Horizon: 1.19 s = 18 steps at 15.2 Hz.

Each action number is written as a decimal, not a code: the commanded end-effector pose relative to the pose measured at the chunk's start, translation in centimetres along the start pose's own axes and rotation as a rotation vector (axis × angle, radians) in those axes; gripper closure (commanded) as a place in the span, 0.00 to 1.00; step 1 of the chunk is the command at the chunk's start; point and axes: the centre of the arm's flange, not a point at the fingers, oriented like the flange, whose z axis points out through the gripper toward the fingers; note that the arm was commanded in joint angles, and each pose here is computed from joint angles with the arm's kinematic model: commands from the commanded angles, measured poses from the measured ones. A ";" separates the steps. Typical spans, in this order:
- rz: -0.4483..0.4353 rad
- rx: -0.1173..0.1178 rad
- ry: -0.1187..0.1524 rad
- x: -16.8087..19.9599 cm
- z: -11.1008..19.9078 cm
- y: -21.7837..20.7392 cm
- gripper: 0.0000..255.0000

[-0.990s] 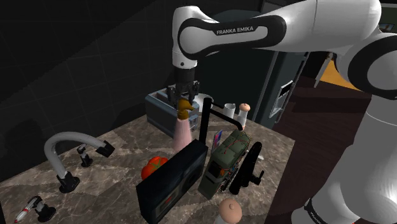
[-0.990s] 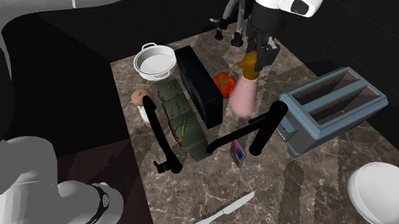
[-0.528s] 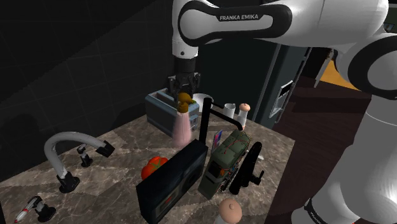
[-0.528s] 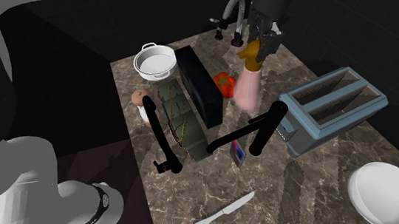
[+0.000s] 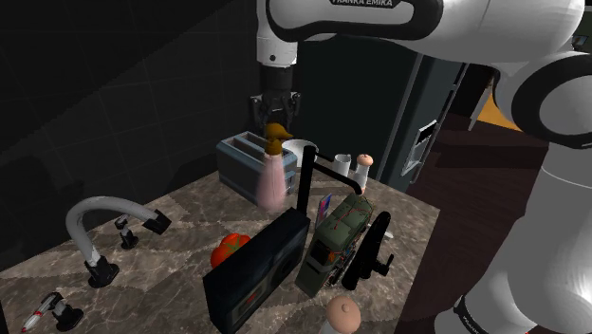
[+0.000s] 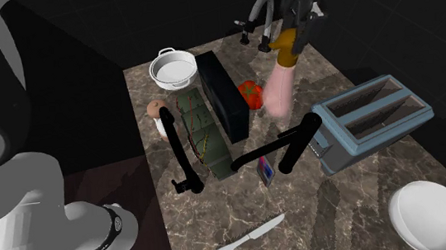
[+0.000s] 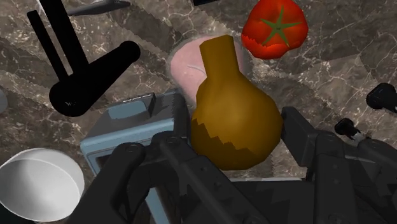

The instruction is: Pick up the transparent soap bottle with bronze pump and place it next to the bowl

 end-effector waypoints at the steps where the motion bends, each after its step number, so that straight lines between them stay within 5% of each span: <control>1: 0.000 0.000 0.000 -0.1 -1.1 0.0 1.00; 4: 0.000 0.000 0.000 -0.2 -2.3 0.0 1.00; 18: 0.000 0.000 0.000 5.1 -3.0 17.7 1.00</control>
